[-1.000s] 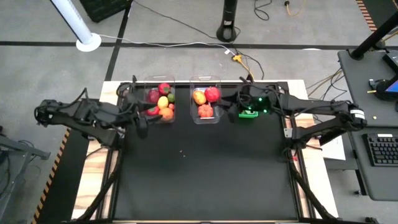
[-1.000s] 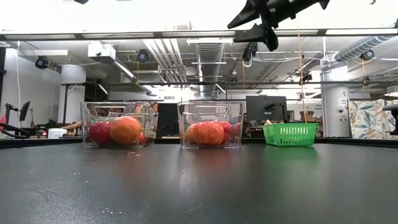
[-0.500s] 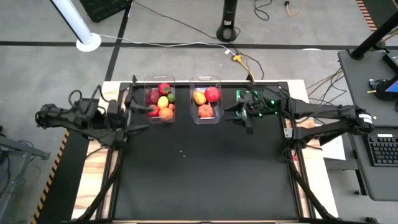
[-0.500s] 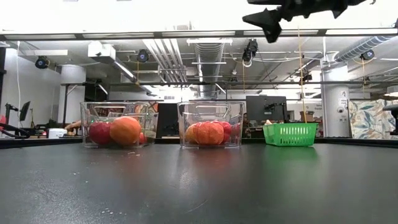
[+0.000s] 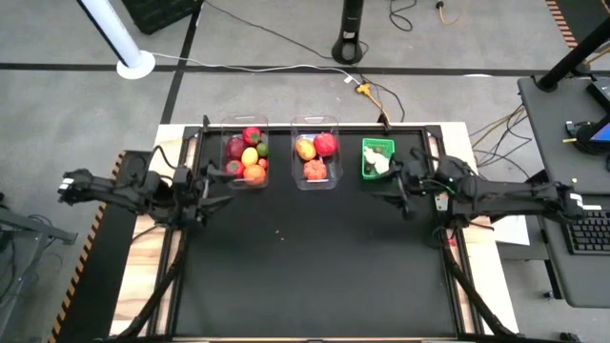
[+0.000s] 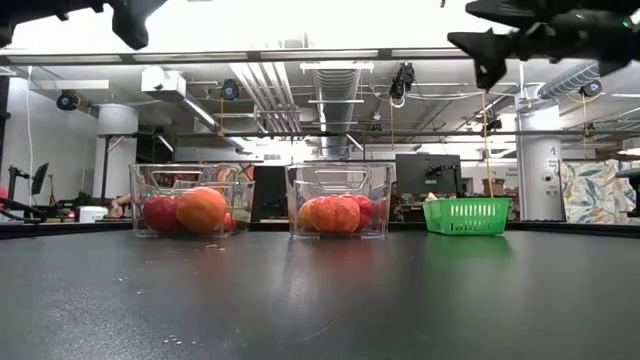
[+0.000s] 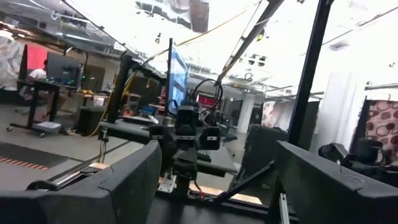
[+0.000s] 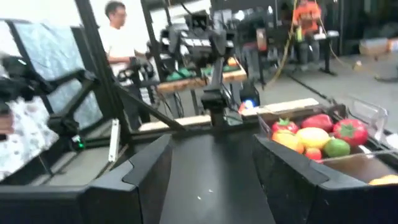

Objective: Sort produce into baskets
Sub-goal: Return to Home Position

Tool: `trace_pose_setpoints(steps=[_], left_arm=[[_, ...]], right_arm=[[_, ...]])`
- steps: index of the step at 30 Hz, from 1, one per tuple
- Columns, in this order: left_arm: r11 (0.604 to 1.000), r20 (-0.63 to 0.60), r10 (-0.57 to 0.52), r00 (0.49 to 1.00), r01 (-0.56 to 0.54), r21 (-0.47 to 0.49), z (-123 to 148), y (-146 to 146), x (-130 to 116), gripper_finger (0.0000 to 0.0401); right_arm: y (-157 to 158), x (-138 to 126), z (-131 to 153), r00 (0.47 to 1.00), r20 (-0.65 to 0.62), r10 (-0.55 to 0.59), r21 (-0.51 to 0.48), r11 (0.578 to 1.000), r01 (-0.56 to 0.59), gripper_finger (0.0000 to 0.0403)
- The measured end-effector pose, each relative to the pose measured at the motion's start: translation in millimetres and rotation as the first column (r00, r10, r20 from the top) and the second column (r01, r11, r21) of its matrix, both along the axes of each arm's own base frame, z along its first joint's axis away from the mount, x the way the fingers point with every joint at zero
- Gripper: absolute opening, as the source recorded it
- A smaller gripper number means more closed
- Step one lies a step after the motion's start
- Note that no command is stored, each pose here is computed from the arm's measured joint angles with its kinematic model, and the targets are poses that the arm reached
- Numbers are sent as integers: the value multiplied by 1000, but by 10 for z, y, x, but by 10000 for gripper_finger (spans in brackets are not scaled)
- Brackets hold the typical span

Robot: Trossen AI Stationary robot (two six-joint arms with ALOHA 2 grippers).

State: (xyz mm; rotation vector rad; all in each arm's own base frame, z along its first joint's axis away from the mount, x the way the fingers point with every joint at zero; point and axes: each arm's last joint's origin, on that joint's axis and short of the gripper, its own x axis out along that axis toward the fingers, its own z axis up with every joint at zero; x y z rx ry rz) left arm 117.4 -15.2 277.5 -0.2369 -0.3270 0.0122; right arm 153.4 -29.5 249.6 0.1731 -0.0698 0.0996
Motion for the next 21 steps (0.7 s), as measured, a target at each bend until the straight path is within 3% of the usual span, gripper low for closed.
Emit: trace_pose_setpoints(steps=[5, 7, 12, 21], left_arm=[[1000, 21, -6, 1000, 6, -8, -225, 8, -37, 292], [1000, 30, -6, 1000, 6, -9, -337, 9, -43, 292], [1000, 65, 9, 998, -11, 27, -606, 14, -70, 292], [979, -97, 92, 991, -72, 193, -860, 18, -29, 292]], right_arm=[[42, -164, -189, 992, 123, 2, -25, 1000, 1, 212], [61, -239, -256, 982, 188, -1, -81, 997, 16, 212], [97, -408, -362, 923, 385, -13, -124, 990, 65, 212], [86, -370, -419, 944, 330, -22, -124, 990, 67, 212]])
